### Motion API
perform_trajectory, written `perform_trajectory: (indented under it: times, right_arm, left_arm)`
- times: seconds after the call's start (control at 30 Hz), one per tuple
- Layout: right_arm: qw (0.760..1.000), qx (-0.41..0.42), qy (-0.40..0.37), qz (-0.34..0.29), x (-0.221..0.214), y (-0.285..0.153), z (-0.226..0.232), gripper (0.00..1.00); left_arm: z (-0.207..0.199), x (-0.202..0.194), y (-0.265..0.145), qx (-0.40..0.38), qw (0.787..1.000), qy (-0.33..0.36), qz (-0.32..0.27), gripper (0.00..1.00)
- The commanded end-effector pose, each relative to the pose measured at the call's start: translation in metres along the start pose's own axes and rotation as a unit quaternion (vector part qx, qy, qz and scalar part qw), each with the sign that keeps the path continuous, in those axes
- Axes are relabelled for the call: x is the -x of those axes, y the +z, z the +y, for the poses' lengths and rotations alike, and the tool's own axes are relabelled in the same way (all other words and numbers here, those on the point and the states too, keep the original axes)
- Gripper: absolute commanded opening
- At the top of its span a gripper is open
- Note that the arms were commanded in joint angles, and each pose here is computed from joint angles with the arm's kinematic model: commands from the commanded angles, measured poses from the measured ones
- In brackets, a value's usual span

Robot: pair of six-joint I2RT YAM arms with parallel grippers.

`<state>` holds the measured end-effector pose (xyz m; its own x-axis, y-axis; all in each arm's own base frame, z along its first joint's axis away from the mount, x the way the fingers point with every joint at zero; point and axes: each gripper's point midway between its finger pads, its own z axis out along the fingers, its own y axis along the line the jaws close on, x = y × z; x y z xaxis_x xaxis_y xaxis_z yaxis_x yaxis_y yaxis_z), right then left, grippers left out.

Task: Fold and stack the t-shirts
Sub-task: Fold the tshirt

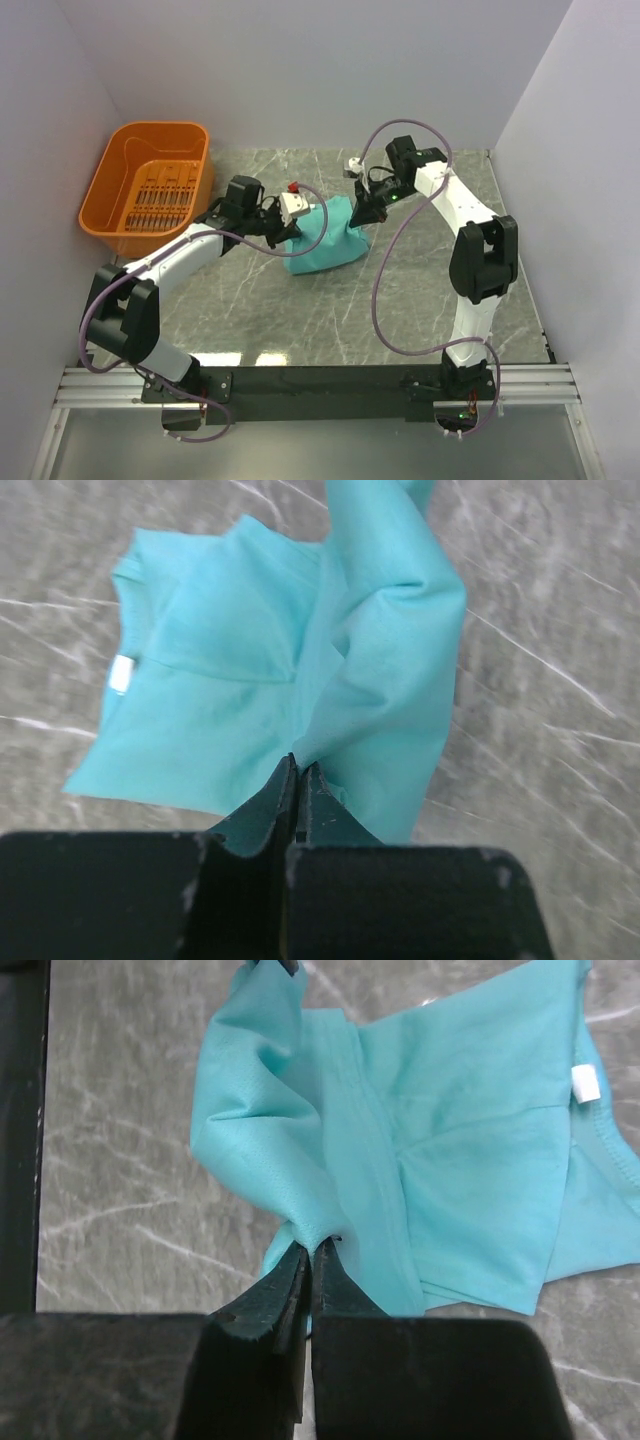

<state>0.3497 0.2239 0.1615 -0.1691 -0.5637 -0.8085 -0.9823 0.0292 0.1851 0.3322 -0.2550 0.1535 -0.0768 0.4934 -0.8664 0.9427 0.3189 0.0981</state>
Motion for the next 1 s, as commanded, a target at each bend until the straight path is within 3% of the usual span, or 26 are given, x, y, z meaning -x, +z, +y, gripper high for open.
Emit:
perform_trajectory:
  times: [0.0, 0.67, 0.97]
  right_arm:
    - [0.998, -0.031, -0.017, -0.060, 0.040, -0.012, -0.018, 0.00]
    - [0.998, -0.042, -0.009, -0.056, 0.034, -0.030, -0.002, 0.00]
    - [0.988, -0.121, 0.033, -0.089, 0.062, -0.035, -0.050, 0.00]
  left_arm:
    - [0.025, 0.042, -0.007, 0.041, 0.996, 0.049, -0.063, 0.01]
    - [0.010, 0.039, -0.025, 0.031, 0.996, 0.063, -0.054, 0.01]
    - [0.057, 0.043, -0.025, 0.114, 0.990, 0.069, -0.045, 0.01]
